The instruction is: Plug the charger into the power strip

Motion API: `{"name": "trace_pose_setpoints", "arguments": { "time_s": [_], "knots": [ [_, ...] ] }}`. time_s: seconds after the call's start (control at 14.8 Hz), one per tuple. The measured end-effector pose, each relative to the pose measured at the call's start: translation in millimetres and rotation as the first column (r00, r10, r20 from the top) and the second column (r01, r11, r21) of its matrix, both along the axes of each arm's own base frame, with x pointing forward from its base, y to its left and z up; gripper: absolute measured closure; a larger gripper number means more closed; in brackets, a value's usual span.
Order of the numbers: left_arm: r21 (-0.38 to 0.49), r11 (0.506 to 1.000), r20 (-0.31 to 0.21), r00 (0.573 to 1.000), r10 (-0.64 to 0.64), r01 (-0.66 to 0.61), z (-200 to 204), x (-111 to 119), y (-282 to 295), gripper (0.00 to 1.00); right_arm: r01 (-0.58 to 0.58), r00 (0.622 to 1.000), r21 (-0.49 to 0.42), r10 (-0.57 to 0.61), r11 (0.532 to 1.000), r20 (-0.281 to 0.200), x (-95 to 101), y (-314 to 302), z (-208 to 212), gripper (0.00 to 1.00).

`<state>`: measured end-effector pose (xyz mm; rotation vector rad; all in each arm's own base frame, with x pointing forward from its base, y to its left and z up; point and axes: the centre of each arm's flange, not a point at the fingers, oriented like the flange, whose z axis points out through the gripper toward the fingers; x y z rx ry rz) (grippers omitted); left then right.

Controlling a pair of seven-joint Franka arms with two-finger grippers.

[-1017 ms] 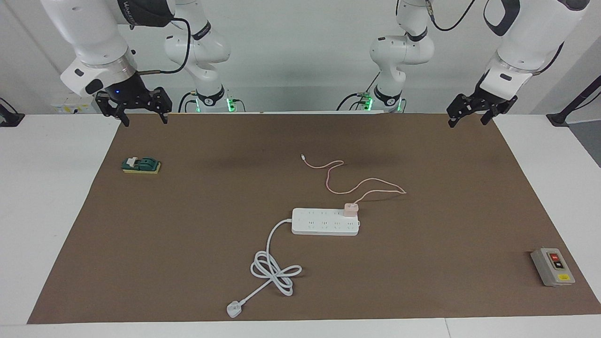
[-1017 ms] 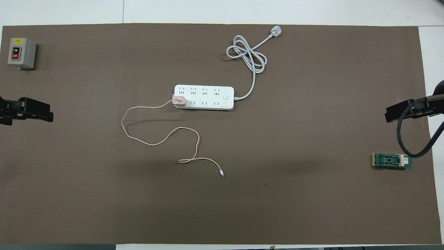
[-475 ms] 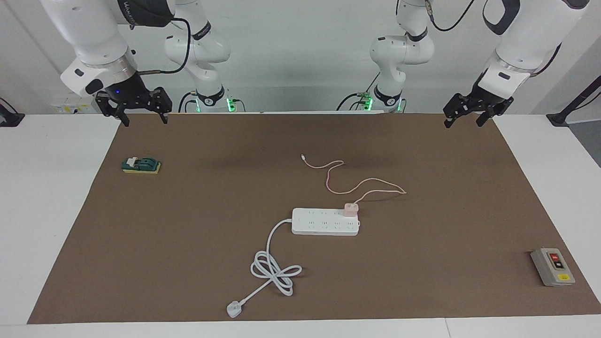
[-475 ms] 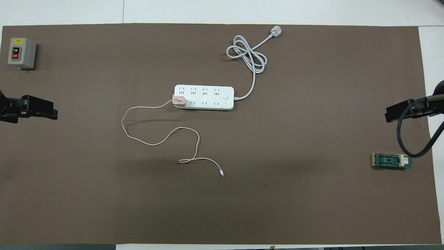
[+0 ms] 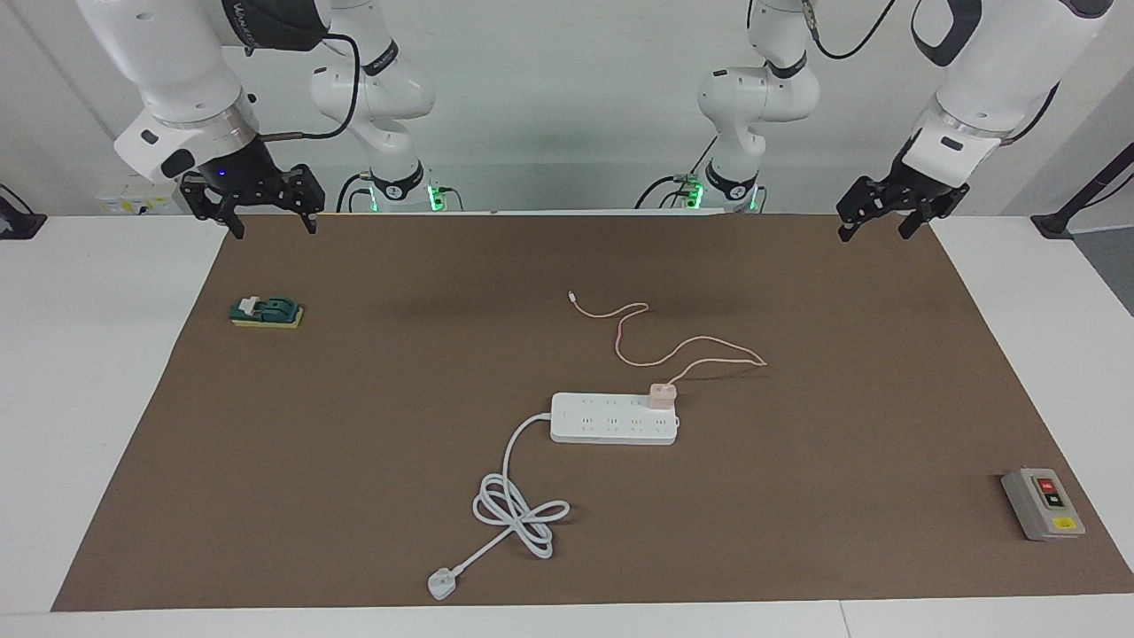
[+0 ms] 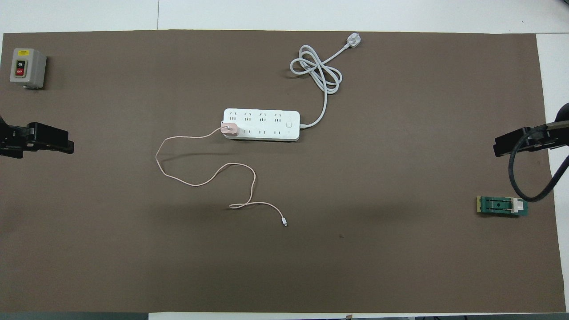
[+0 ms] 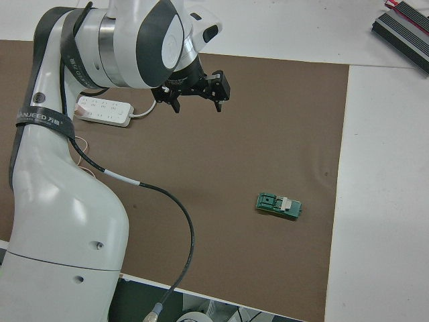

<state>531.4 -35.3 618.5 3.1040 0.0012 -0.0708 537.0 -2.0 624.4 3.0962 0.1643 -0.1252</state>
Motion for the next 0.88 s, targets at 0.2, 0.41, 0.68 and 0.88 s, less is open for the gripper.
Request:
{"name": "trace_pose_setpoints", "arguments": {
  "time_s": [0.2, 0.41, 0.68, 0.88],
  "knots": [
    [0.004, 1.000, -0.009, 1.000, -0.005, 0.005, -4.2, -0.5, -1.0, 0.00, 0.000, 1.000, 0.000, 0.000, 1.000, 0.000, 0.0, 0.0, 0.0, 0.00],
    [0.004, 1.000, -0.009, 1.000, -0.019, 0.019, -5.1, -0.7, -2.5, 0.00, 0.000, 1.000, 0.000, 0.000, 1.000, 0.000, 0.0, 0.0, 0.0, 0.00],
    [0.004, 0.999, -0.006, 0.999, -0.033, 0.033, -4.0, -1.0, -2.6, 0.00, 0.000, 1.000, 0.000, 0.000, 1.000, 0.000, 0.0, 0.0, 0.0, 0.00],
    [0.003, 0.999, -0.003, 0.999, -0.035, 0.035, -3.1, -1.4, -2.4, 0.00, 0.000, 1.000, 0.000, 0.000, 1.000, 0.000, 0.0, 0.0, 0.0, 0.00]
  ]
}}
